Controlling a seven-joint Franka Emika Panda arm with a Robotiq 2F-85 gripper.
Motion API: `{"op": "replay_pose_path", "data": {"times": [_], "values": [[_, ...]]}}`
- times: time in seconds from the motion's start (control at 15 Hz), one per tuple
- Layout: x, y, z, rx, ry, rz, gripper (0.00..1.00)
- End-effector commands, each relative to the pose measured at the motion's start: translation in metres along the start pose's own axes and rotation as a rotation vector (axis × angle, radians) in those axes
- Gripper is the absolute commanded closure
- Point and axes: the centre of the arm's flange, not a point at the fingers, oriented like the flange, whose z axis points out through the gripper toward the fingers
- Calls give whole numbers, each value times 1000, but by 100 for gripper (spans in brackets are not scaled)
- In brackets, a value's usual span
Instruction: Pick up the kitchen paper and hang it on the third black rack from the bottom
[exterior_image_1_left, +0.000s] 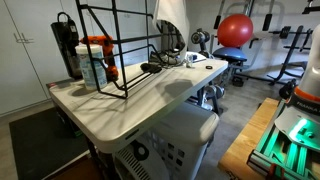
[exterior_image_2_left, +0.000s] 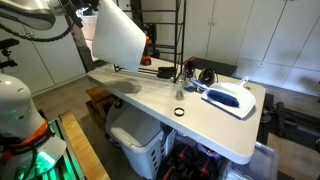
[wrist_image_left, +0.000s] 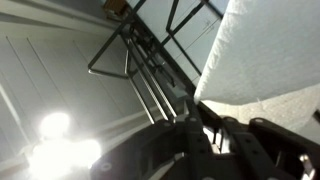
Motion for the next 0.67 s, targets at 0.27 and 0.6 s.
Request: {"op": "replay_pose_path", "data": {"times": [0.27,0.6], "values": [[86,23,43,-368,200,-81,99],[86,46,51,-472,178,-65,94]]}}
